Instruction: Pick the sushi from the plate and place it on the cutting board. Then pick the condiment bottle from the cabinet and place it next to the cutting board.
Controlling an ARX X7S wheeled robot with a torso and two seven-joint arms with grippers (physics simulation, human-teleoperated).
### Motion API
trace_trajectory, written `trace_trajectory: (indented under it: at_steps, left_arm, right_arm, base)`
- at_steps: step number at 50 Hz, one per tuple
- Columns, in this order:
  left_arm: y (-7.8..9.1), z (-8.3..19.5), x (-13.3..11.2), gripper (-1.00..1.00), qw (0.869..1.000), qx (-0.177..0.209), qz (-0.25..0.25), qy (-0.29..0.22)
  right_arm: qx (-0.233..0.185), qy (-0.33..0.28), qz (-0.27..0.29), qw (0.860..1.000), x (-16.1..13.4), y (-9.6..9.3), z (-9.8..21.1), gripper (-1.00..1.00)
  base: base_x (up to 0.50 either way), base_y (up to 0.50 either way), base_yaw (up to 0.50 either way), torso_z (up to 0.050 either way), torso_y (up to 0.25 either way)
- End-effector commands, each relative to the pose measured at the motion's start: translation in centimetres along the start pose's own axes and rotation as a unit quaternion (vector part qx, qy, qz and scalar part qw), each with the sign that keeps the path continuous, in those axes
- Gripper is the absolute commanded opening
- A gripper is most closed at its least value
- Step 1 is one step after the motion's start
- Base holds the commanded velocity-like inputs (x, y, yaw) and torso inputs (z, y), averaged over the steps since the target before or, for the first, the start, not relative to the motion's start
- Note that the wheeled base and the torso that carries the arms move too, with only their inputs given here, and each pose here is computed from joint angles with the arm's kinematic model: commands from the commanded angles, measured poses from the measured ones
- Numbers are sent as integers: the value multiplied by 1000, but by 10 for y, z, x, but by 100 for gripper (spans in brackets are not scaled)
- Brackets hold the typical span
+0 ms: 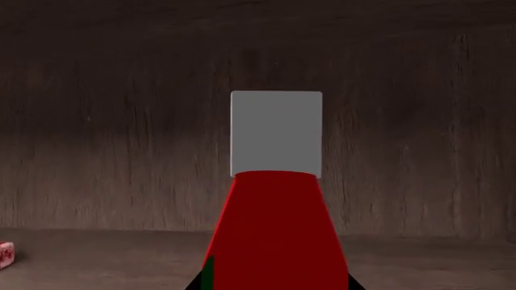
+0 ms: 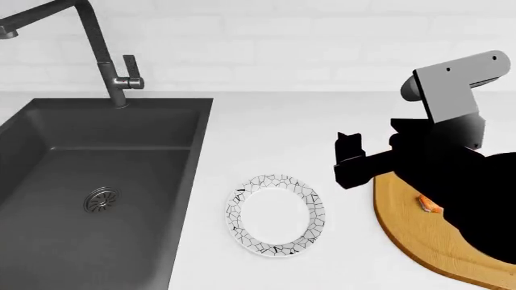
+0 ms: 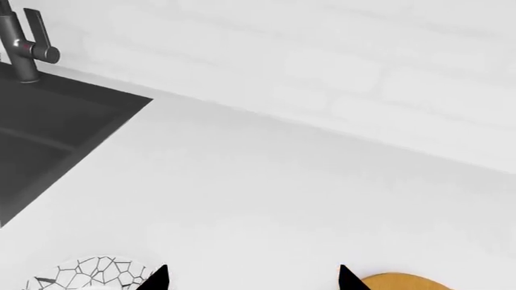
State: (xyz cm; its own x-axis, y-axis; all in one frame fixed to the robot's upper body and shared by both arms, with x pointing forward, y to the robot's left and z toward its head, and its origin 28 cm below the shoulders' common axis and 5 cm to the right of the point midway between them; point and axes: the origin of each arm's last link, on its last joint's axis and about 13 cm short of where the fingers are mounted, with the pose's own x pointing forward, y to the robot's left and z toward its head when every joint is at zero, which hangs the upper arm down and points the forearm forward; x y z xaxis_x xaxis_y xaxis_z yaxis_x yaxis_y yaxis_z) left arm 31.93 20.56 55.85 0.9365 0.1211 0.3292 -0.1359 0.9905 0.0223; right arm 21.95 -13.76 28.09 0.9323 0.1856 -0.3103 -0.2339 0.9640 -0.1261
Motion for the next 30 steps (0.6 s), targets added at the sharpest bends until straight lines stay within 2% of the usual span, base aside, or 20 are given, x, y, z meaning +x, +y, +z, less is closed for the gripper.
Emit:
trace_trajectory:
  at_steps: [1,17,23,30]
  left_arm:
    - [8,30,-19,-100,999,-1,-20,-30]
    - [14,53,-40,-100,997,-9,-14,-78]
    - [16,56,-43,-100,997,-8,-15,-79]
    - [18,56,-46,-100,997,-7,-16,-75]
  right_arm:
    - [16,-33,-17,999,-9,3,-1,100]
    - [10,-42,-12,999,-20,8,-3,100]
    - [9,-43,-10,999,-22,10,-3,100]
    - [3,-36,-10,999,-24,11,-4,100]
  base:
    - [0,0,0,0,0]
    - [0,0,0,0,0]
    - [0,0,0,0,0]
    - [-468,0,0,0,2]
